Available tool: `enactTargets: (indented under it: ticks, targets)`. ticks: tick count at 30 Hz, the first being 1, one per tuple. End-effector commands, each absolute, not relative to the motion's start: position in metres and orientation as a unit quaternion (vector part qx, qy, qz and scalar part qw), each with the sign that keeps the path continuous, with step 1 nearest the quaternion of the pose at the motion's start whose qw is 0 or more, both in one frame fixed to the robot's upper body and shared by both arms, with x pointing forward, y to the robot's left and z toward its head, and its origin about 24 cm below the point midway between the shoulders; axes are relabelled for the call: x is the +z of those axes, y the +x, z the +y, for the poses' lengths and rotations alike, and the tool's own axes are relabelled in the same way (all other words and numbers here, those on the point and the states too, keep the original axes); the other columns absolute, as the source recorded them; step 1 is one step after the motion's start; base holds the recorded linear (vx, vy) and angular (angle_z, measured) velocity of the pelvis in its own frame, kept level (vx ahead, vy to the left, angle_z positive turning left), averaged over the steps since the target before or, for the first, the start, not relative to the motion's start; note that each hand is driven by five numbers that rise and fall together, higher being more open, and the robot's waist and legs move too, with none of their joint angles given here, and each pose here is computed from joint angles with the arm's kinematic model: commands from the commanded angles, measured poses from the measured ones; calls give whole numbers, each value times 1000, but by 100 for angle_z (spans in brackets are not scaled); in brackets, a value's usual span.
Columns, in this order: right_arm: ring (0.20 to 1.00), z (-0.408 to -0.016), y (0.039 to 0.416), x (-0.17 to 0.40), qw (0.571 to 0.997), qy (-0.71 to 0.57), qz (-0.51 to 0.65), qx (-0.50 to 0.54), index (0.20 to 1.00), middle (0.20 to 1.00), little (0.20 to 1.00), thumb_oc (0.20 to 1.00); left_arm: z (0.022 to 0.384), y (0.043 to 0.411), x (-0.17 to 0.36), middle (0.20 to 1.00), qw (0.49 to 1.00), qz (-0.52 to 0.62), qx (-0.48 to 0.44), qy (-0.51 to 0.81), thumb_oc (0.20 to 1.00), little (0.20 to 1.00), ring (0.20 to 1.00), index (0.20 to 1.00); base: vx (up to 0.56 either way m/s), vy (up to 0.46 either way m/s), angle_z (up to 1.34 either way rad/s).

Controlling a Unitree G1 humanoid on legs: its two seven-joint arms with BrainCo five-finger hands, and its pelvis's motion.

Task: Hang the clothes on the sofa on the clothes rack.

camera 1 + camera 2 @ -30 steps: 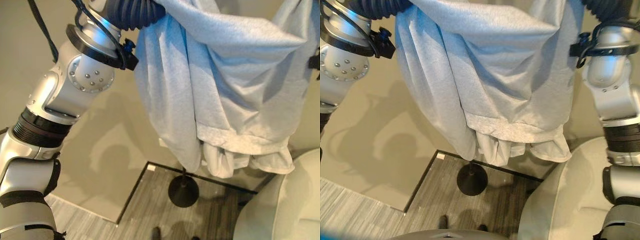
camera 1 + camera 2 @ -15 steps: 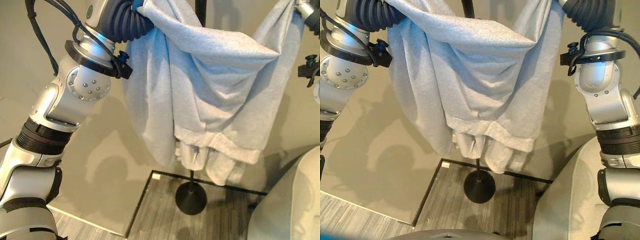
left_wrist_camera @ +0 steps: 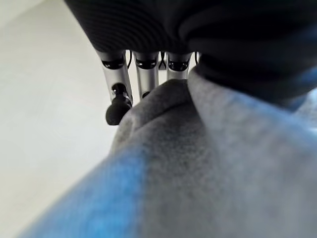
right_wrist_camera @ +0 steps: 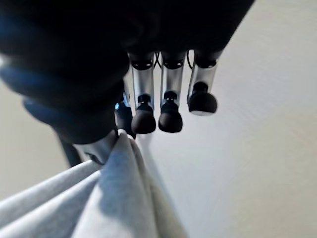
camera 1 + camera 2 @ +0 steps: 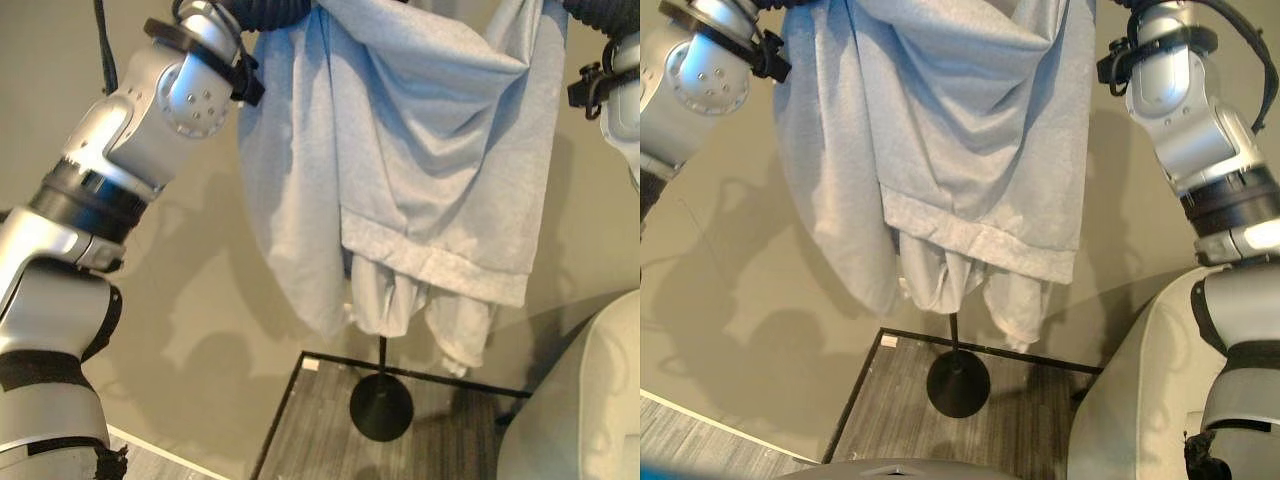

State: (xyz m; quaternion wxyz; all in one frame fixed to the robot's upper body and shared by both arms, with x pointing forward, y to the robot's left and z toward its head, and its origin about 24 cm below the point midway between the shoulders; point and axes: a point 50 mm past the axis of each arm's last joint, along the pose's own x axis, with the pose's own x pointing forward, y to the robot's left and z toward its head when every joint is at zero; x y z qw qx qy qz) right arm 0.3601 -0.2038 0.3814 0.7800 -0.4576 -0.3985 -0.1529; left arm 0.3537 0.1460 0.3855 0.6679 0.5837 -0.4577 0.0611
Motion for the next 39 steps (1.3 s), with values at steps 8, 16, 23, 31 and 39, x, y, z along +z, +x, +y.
enactTargets:
  ticks: [8, 16, 23, 31, 39]
  targets:
    - [200, -211, 377, 416, 809, -432, -337, -211, 200, 200, 200, 200, 168, 378, 419, 200, 713, -379, 174, 563, 200, 200, 200, 200, 0, 0, 0]
    - [200, -203, 393, 406, 771, -541, -263, -209, 200, 200, 200, 200, 186, 393, 405, 200, 709, -300, 197, 607, 200, 200, 200, 200, -48, -6, 1]
    - [200, -215, 412, 363, 712, -664, -117, -195, 200, 200, 200, 200, 174, 409, 378, 200, 701, -238, 157, 654, 200, 200, 200, 200, -77, 1, -1]
    - [200, -195, 431, 270, 731, -676, -35, -88, 200, 200, 200, 200, 148, 429, 296, 200, 752, -168, 51, 636, 200, 200, 200, 200, -11, 5, 1]
    - [1000, -182, 429, 202, 806, -591, -24, -24, 1000, 1000, 1000, 1000, 174, 429, 223, 1000, 795, -78, 12, 602, 1000, 1000, 1000, 1000, 0, 10, -2]
